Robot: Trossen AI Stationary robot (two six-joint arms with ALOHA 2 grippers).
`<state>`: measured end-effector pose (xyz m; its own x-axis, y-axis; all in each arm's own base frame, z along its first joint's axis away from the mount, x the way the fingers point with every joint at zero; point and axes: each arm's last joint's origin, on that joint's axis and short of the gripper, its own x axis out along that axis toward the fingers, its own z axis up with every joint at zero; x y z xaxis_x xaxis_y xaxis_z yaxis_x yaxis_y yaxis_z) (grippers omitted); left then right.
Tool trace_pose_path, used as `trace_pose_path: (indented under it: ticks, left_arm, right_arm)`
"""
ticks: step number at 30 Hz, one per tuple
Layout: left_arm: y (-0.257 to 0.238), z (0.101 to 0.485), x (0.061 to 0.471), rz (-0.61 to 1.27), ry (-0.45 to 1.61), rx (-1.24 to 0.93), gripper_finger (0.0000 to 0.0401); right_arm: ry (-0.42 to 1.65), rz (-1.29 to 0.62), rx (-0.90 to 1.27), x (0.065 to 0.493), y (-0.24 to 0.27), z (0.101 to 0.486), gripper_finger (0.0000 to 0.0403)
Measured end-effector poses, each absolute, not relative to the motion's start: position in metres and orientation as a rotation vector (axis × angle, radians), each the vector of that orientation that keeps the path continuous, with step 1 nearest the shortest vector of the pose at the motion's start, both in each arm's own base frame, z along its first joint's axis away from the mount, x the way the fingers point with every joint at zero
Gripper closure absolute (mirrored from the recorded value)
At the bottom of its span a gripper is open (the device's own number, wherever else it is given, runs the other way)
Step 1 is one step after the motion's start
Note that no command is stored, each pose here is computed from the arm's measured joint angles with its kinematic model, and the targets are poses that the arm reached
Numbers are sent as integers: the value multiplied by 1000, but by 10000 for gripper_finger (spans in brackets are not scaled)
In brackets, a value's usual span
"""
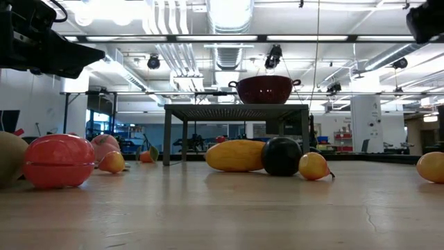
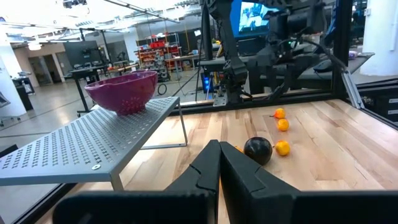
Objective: Pick & Place Fruit
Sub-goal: Put the pear into the purple bowl on the shelf
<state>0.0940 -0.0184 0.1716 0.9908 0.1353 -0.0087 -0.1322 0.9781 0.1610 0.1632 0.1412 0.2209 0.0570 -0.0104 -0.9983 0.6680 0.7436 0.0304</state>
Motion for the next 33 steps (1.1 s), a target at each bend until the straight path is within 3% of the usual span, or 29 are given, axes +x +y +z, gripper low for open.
trace_pose_path:
  ticks: [19,33]
  left_arm:
    - [-18,172,94,134,20,161,389]
    - [-18,172,94,135,19,161,389]
  right_arm:
    - [1493,-524,572,160,139,188,138]
    - [1471,-544,609,157,136,171,167]
